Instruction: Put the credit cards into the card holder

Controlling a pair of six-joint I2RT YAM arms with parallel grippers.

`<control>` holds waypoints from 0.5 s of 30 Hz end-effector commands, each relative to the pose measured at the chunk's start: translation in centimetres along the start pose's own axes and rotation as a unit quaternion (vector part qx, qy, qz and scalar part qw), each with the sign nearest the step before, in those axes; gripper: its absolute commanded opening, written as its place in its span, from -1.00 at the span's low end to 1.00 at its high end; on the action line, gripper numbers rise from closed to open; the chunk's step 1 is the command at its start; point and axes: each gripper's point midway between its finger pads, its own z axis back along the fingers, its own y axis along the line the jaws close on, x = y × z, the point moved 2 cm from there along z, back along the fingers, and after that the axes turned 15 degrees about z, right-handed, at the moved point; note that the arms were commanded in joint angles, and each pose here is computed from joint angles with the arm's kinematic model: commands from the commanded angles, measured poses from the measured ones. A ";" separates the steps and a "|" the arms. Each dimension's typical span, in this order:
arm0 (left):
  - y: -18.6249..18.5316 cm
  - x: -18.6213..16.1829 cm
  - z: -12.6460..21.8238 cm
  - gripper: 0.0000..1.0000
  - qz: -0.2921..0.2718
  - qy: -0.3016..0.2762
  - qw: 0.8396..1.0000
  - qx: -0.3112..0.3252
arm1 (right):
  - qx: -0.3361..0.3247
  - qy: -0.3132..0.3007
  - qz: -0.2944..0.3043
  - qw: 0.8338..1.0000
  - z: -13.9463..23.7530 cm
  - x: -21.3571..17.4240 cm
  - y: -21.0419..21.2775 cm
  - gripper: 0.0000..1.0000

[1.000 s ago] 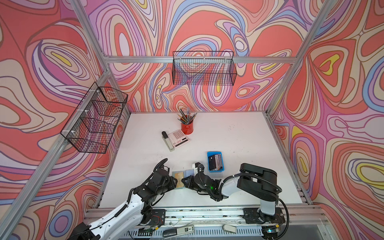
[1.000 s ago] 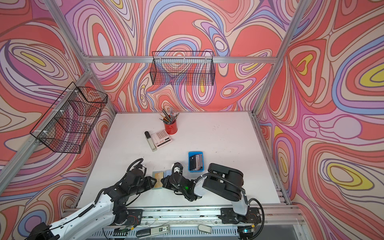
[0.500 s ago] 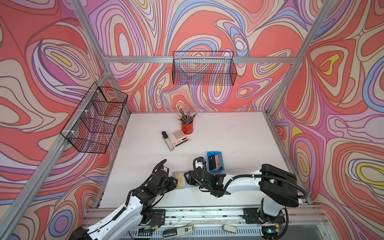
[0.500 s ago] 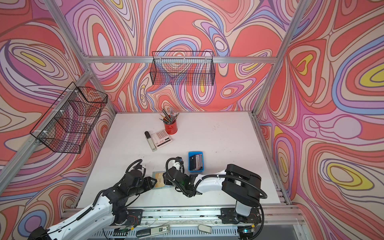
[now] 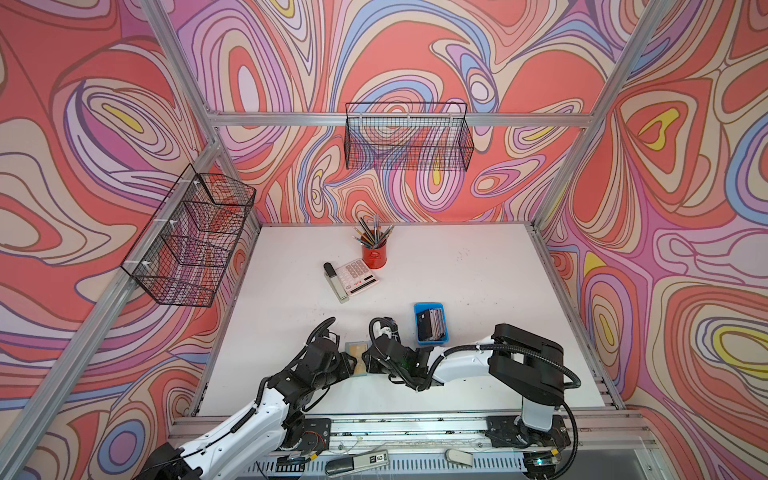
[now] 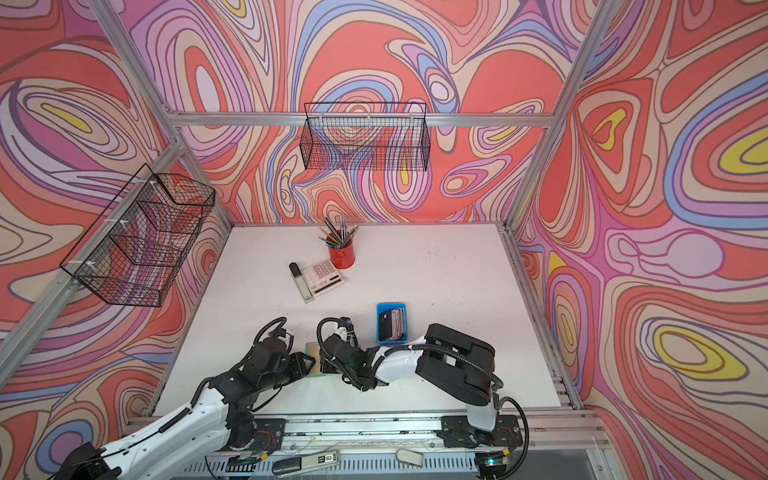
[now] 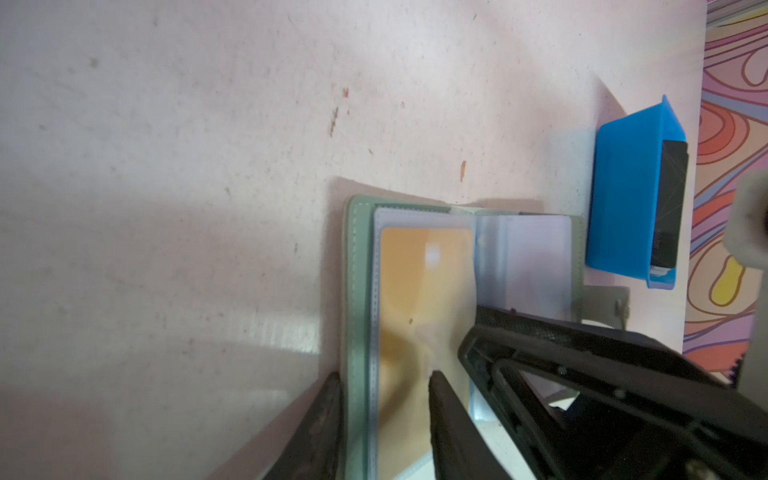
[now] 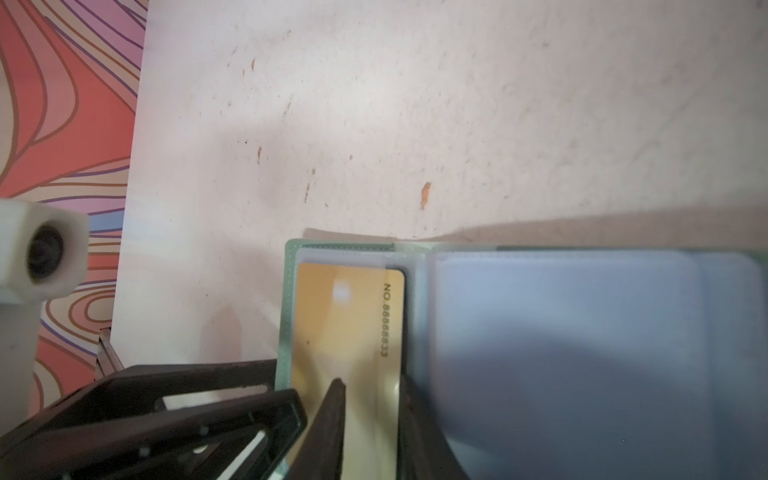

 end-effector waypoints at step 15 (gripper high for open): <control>0.8 -0.1 0.2 -0.24 0.011 -0.005 1.000 0.005 | -0.112 -0.043 0.016 0.993 5.0 0.7 -3.6 -0.20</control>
